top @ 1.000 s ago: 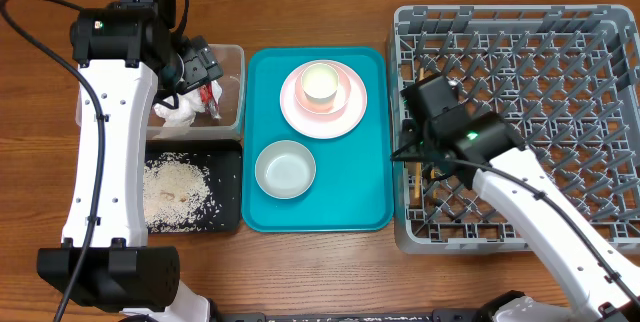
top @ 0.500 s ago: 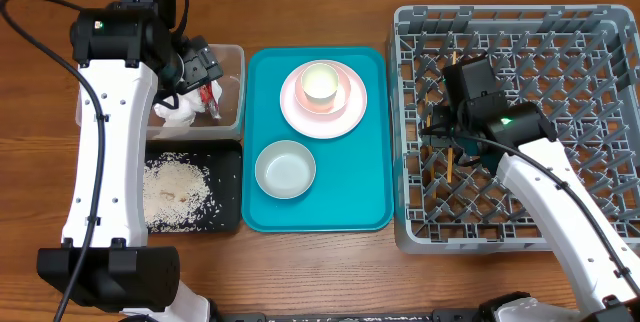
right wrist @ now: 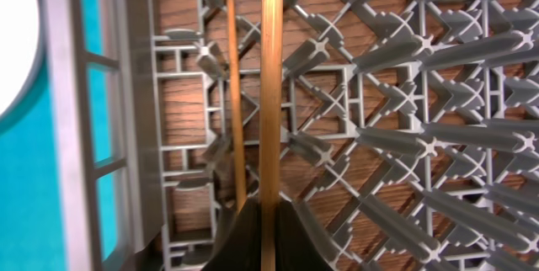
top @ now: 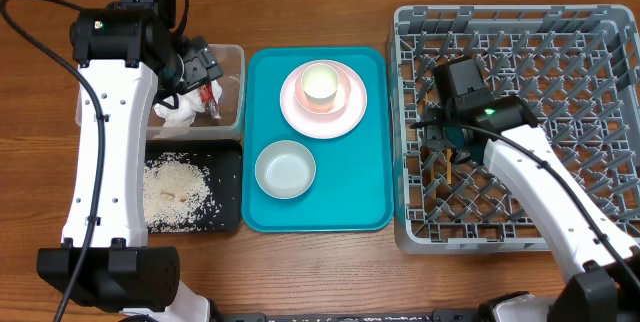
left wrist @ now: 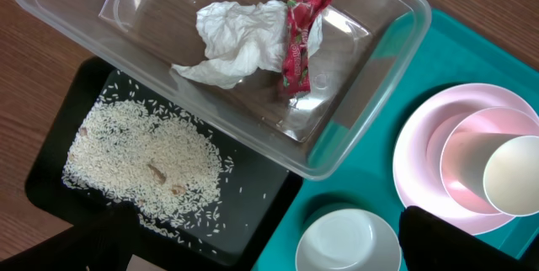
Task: Sort waste into correct bins and load items into the dishwasher
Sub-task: 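Open the right gripper to release the chopstick in the rack, then move the right gripper left to the white bowl on the teal tray, then close the right gripper on the white bowl rim, then lift the white bowl and carry it right into the dish rack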
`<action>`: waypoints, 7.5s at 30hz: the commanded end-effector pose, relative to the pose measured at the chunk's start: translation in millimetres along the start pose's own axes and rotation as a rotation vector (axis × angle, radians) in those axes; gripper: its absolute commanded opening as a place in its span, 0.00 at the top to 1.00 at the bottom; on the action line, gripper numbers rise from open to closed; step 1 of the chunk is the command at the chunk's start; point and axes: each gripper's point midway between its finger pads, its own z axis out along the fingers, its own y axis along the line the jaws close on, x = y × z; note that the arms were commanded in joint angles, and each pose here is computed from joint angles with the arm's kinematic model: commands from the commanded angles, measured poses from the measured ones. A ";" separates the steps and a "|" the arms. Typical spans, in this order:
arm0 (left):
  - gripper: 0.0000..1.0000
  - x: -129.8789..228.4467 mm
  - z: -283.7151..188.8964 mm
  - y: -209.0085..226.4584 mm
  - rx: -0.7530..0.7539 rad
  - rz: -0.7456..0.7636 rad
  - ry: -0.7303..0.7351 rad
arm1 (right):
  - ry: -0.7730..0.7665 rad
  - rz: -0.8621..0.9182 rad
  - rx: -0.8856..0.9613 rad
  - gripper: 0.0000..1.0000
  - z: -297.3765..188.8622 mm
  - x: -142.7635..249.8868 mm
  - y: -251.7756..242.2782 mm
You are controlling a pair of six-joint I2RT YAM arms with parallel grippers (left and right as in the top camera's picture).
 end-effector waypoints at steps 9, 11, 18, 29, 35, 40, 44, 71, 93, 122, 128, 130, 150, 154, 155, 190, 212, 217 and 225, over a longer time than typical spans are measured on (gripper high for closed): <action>0.00 -2.7 -2.6 0.5 -0.002 0.001 -0.014 | -0.003 -0.010 0.063 0.82 5.8 -1.5 -12.1; 0.00 -2.7 -2.6 0.5 -0.002 0.001 -0.014 | -0.003 -0.011 0.062 0.79 5.7 -1.6 -12.0; 0.00 -2.7 -2.6 0.5 -0.002 0.000 -0.014 | -0.002 -0.010 0.062 0.69 5.8 -1.3 -12.0; 0.00 -2.7 -2.6 0.5 -0.002 0.001 -0.014 | 0.011 -0.001 0.034 0.69 5.5 1.4 -6.6; 0.00 -2.7 -2.6 0.5 -0.002 0.000 -0.014 | 0.104 -0.016 -0.287 0.71 -3.9 18.6 52.8; 0.00 -2.7 -2.6 0.5 -0.002 0.001 -0.014 | 0.190 -0.002 -0.717 0.69 -41.8 26.7 120.3; 0.00 -2.7 -2.6 0.5 -0.002 0.001 -0.014 | 0.204 -0.072 -1.013 0.69 -85.4 29.8 168.6; 0.00 -2.7 -2.6 0.5 -0.002 0.001 -0.015 | -0.226 -0.535 -0.698 0.61 -95.5 108.9 315.0; 0.00 -2.7 -2.6 0.5 -0.002 0.000 -0.014 | -0.163 -0.600 -0.555 0.50 -23.2 127.3 321.8; 0.00 -2.7 -2.6 0.5 -0.002 0.001 -0.014 | 0.022 -0.468 -0.217 0.51 14.9 132.6 234.8; 0.00 -2.7 -2.6 0.5 -0.002 0.001 -0.014 | 0.063 -0.421 -0.193 0.51 16.8 133.6 223.1; 0.00 -2.7 -2.6 0.5 -0.002 0.001 -0.014 | 0.074 -0.420 -0.220 0.51 14.3 135.4 227.6; 0.00 -2.7 -2.6 0.5 -0.002 0.000 -0.014 | 0.005 -0.426 -0.286 0.59 0.7 115.9 248.7; 0.00 -2.7 -2.6 0.5 -0.002 0.001 -0.014 | 0.016 -0.430 -0.280 0.68 1.4 118.3 246.6; 0.00 -2.7 -2.6 0.5 -0.002 0.001 -0.014 | 0.018 -0.431 -0.280 0.70 1.6 118.7 246.3; 0.00 -2.7 -2.6 0.5 -0.002 0.001 -0.014 | 0.058 -0.342 -0.700 0.96 -114.5 111.6 279.0; 0.00 -2.7 -2.6 0.5 -0.002 0.001 -0.014 | -0.226 -0.156 -0.878 0.96 -239.7 49.7 165.5; 0.00 -2.7 -2.6 0.5 -0.002 0.001 -0.014 | -0.195 -0.163 -0.928 0.96 -234.4 38.3 139.7; 0.00 -2.7 -2.6 0.5 -0.002 0.001 -0.014 | -0.185 -0.048 -1.022 0.96 -225.3 8.6 82.8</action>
